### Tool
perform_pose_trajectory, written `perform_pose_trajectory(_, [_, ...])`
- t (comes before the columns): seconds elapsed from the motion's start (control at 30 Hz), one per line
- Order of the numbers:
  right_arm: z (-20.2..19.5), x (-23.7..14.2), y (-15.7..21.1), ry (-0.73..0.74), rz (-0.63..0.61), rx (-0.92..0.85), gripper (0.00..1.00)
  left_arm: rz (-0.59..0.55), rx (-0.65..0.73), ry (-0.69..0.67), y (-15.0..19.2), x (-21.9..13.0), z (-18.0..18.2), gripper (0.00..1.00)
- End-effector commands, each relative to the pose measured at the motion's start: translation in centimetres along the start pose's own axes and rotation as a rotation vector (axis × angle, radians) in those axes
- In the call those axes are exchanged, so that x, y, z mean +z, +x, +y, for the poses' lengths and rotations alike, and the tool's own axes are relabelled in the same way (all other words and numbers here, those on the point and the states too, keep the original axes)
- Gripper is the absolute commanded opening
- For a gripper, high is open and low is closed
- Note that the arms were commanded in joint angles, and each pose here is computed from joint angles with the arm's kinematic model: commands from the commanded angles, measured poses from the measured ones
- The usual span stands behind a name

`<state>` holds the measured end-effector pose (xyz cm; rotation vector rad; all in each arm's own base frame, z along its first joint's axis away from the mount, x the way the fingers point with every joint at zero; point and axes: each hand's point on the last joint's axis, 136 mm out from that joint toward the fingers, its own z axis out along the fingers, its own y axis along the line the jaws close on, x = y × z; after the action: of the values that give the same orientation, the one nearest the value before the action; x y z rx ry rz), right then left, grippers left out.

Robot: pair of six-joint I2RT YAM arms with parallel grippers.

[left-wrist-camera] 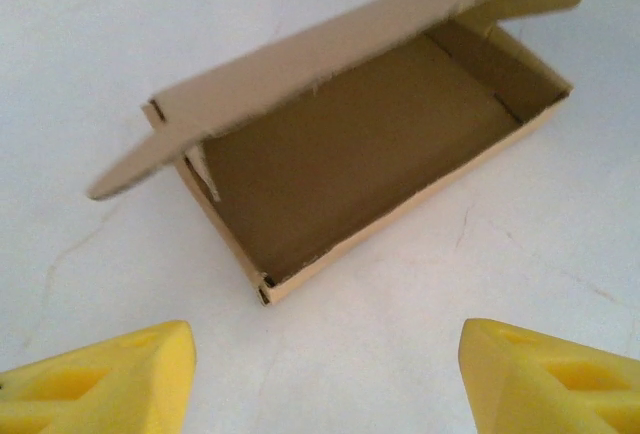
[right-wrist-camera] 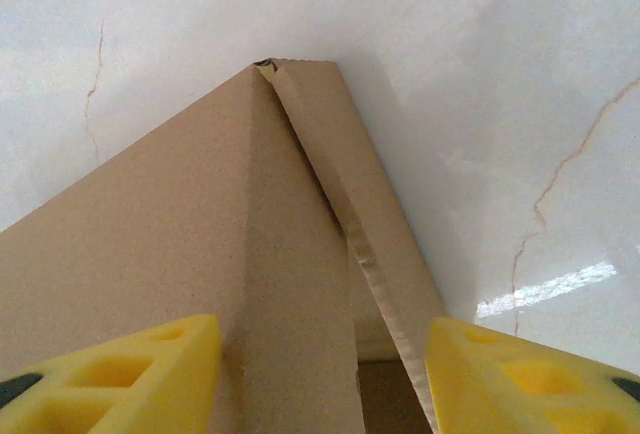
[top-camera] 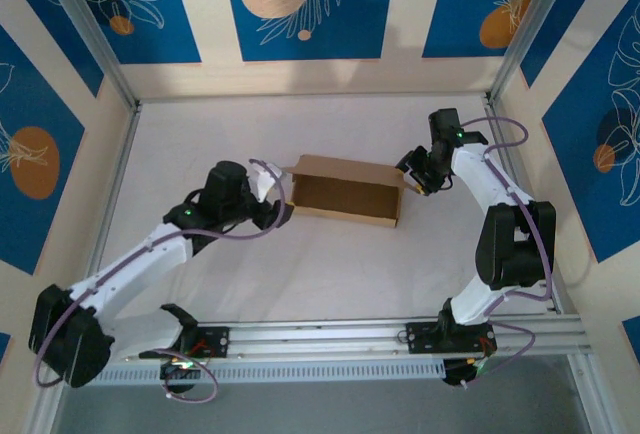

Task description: Fold the paper box

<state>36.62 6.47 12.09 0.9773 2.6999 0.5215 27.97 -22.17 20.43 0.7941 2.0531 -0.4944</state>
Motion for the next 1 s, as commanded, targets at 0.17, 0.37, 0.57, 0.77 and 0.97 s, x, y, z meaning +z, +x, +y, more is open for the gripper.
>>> perform_pose_trajectory(0.17, [0.6, -1.2, -0.6, 0.014, -0.033, -0.046, 0.59, -0.137, -0.168, -0.143, -7.2, -5.3, 2.7, 0.68])
perform_pose_trajectory(0.37, [1.0, -2.5, -0.6, 0.022, -0.066, -0.069, 0.61, -0.088, -0.331, -0.263, -9.9, -2.1, 7.2, 0.72])
perform_pose_trajectory(0.57, [1.3, -3.7, 0.3, 0.046, -0.084, -0.129, 0.62, 0.085, -0.394, -0.142, -9.1, 5.2, 6.9, 0.70])
perform_pose_trajectory(0.77, [0.2, -2.9, 2.1, 0.064, -0.064, -0.166, 0.63, 0.131, -0.456, -0.115, -5.5, 8.4, 6.6, 0.64])
perform_pose_trajectory(0.97, [-1.3, -0.8, 3.4, 0.123, -0.035, -0.205, 0.62, 0.200, -0.506, -0.101, -0.8, 10.0, 5.5, 0.63])
